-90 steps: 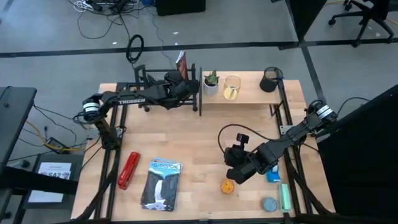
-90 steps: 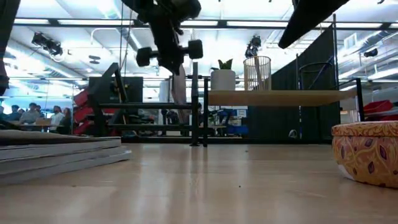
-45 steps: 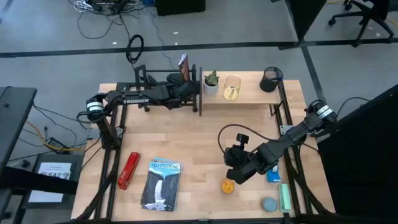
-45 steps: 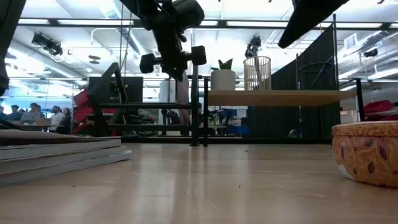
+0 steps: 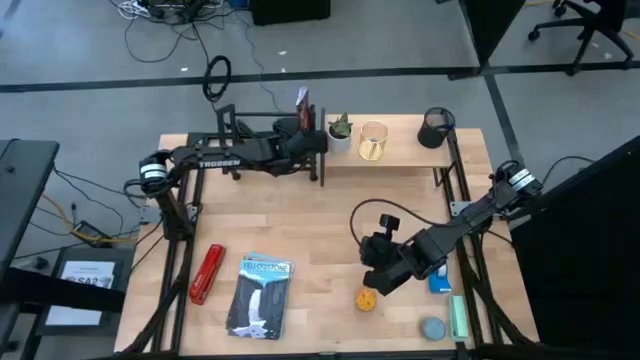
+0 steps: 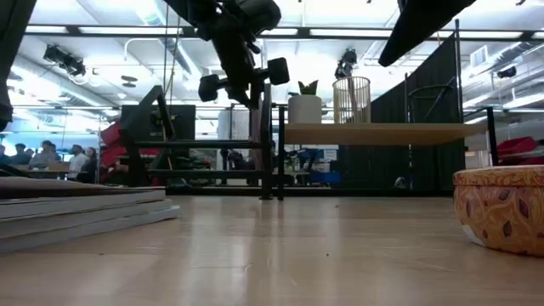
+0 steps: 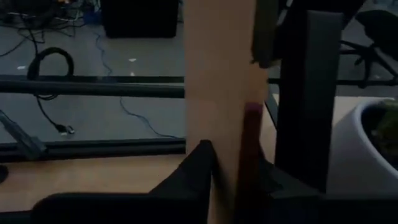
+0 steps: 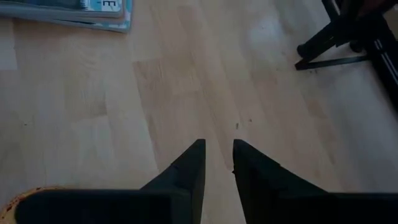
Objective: Stock shelves
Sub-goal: Put the brown book on the black book shelf, then put the blue book on the black book shelf
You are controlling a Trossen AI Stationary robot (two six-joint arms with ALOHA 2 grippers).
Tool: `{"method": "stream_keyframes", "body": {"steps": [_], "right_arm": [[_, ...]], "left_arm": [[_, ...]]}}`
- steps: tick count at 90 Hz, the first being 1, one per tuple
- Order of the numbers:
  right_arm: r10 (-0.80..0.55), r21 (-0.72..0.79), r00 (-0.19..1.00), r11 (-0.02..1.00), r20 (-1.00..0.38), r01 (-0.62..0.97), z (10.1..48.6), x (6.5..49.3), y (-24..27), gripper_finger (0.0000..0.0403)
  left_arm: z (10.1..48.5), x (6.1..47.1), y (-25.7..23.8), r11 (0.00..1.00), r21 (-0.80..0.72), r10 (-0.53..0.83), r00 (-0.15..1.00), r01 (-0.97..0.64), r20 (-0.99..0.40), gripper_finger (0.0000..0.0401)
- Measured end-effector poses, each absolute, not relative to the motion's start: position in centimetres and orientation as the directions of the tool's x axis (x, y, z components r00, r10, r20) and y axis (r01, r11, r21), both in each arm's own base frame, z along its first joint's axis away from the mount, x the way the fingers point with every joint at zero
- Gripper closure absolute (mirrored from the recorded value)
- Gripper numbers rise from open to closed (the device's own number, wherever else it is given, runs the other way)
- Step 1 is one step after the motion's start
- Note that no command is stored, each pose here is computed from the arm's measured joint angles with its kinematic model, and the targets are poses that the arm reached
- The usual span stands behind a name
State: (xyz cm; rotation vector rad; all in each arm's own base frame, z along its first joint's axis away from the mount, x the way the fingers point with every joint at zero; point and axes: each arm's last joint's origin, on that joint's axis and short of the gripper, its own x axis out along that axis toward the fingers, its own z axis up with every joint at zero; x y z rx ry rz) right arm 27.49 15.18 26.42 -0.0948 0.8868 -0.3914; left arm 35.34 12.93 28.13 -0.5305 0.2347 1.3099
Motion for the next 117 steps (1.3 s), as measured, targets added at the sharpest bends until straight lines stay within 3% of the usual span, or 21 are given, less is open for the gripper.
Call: {"method": "stream_keyframes", "body": {"steps": [27, 78, 98, 117], "right_arm": [[-0.374, -0.242, 0.567, 0.924, -0.734, 0.296, 26.4, 27.5, 15.1, 0.0349], [-0.364, -0.232, 0.586, 0.929, -0.724, 0.29, 26.6, 27.9, 15.1, 0.0349], [-0.362, -0.228, 0.589, 0.929, -0.723, 0.291, 26.6, 28.1, 14.9, 0.0349], [-0.363, -0.233, 0.587, 0.929, -0.723, 0.287, 26.6, 28.1, 14.8, 0.0349]], "left_arm": [[28.3, 35.6, 12.3, 0.224, -0.176, 0.849, 0.28, -0.959, -0.447, 0.0298], [29.4, 35.9, 11.6, 0.329, -0.071, 0.853, 0.329, -0.942, -0.406, 0.0296], [31.6, 36.4, 11.2, 0.395, -0.003, 0.847, 0.365, -0.919, -0.387, 0.0296], [33.8, 35.9, 11.1, 0.386, 0.07, 0.852, 0.327, -0.92, -0.409, 0.0296]]}}
